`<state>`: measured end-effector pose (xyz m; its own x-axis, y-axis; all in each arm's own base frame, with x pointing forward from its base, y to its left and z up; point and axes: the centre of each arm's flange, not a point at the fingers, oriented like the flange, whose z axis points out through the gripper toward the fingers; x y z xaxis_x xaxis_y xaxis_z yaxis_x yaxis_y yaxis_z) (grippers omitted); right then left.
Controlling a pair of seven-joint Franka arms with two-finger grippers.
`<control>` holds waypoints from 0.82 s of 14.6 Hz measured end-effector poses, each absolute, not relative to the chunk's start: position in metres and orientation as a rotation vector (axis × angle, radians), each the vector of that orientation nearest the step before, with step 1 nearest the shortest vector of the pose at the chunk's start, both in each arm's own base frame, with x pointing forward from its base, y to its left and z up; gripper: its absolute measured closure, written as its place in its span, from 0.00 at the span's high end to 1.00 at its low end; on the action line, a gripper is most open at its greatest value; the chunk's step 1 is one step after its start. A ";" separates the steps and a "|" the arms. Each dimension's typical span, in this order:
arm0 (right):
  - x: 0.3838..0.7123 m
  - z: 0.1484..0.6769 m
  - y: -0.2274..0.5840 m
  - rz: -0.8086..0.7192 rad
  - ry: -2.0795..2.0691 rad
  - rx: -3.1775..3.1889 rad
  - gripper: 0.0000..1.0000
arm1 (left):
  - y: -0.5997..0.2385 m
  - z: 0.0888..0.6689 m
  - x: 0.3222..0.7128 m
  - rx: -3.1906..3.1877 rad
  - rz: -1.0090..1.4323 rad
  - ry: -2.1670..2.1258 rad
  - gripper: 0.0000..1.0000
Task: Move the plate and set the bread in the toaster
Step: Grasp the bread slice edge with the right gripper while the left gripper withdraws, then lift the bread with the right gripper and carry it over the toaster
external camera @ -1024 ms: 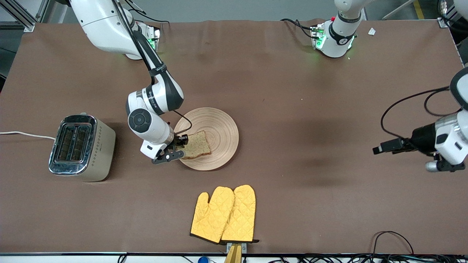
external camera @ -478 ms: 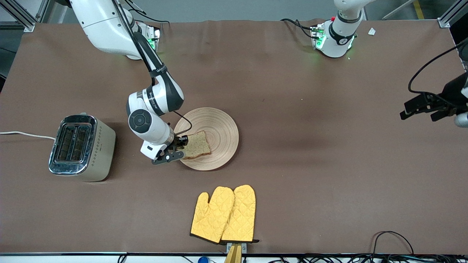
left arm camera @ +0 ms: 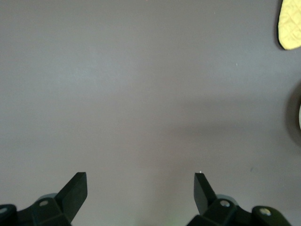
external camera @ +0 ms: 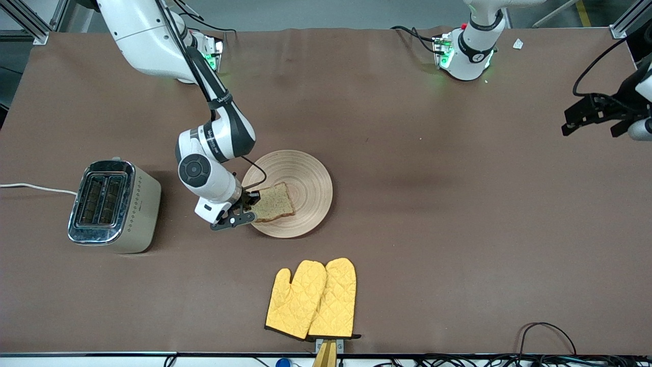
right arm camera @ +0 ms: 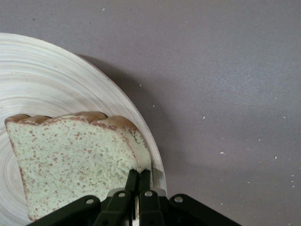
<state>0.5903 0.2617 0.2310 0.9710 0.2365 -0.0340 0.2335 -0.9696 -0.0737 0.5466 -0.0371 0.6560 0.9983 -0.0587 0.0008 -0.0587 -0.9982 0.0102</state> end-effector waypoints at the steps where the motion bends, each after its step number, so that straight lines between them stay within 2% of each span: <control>1: 0.591 0.232 0.262 0.066 -0.364 -3.050 0.02 | -0.042 0.658 0.543 3.131 -0.003 -0.091 1.00; 5: 0.601 0.264 0.257 0.095 -0.355 -3.054 0.02 | -0.055 0.656 0.538 3.162 -0.013 -0.080 1.00; 9: 0.619 0.373 0.209 0.154 -0.315 -3.124 0.02 | -0.071 0.654 0.533 3.211 -0.002 -0.093 1.00; 12: 0.620 0.456 0.160 0.240 -0.230 -3.180 0.02 | -0.068 0.652 0.529 3.213 0.015 -0.084 1.00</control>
<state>0.6197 0.1605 0.4565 0.9784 0.1389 -0.1531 0.1472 -0.9881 0.0446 0.5289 -0.0675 0.6521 0.9986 -0.0523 0.0074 -0.0517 -0.9960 -0.0723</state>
